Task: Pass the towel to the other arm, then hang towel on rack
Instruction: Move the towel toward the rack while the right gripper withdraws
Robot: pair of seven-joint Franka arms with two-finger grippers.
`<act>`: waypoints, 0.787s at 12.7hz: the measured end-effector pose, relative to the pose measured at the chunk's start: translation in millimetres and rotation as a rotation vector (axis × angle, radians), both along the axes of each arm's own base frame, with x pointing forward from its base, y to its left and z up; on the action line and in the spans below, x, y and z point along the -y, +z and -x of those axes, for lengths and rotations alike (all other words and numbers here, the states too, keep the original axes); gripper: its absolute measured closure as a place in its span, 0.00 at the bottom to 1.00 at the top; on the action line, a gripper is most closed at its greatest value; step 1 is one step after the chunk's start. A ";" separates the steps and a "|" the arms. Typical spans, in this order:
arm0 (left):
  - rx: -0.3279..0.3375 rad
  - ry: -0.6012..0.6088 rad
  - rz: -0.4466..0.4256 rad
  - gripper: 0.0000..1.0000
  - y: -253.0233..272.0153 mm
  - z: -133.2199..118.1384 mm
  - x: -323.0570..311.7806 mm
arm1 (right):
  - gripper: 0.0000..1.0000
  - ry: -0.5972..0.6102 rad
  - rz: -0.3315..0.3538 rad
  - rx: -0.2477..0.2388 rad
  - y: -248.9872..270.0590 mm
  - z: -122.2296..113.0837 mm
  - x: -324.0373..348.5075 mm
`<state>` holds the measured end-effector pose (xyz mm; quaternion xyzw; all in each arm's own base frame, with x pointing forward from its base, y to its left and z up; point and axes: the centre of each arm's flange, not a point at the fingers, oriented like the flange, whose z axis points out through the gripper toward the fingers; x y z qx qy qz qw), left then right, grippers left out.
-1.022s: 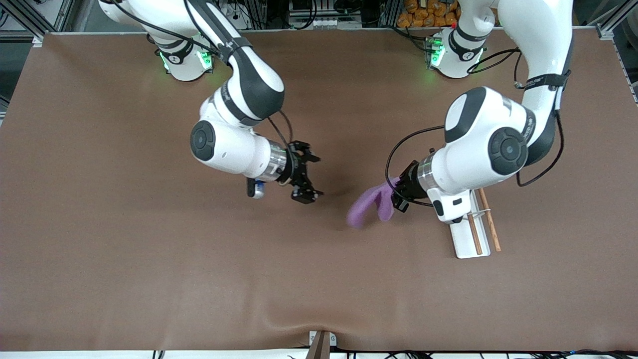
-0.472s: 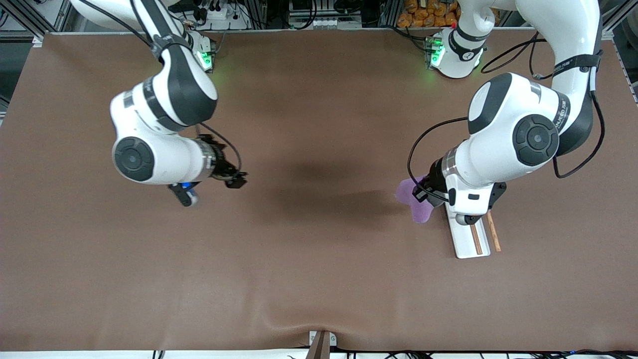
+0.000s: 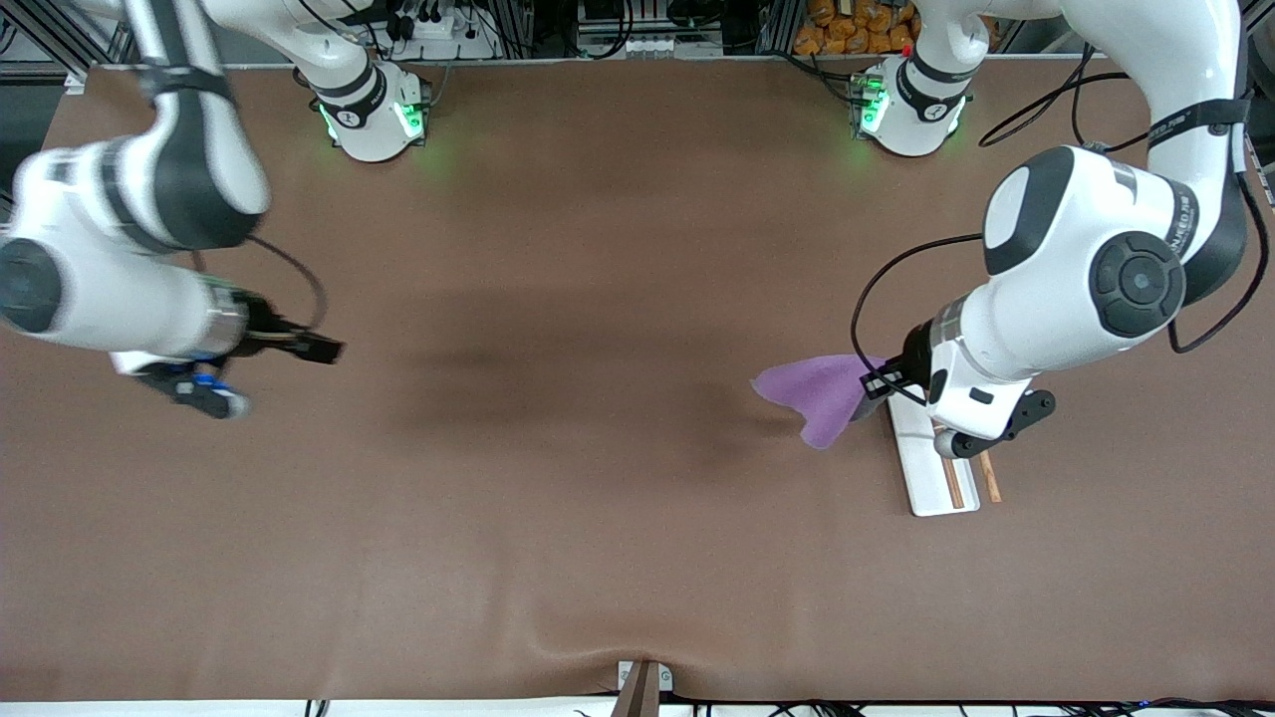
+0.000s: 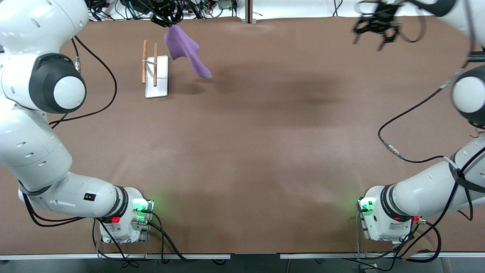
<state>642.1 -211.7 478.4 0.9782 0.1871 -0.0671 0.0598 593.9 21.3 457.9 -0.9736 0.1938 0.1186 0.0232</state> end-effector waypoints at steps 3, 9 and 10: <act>0.011 -0.113 -0.013 0.97 -1.3 -1.4 -9.5 | 0.00 0.033 0.053 0.114 67.5 21.7 53.3; 0.019 -0.267 -0.019 0.97 -7.8 -4.7 -24.7 | 0.00 0.105 0.073 0.255 223.7 62.9 15.1; 0.015 -0.284 -0.027 0.97 -11.7 -5.0 -25.3 | 0.00 0.103 0.085 0.242 212.8 55.5 17.8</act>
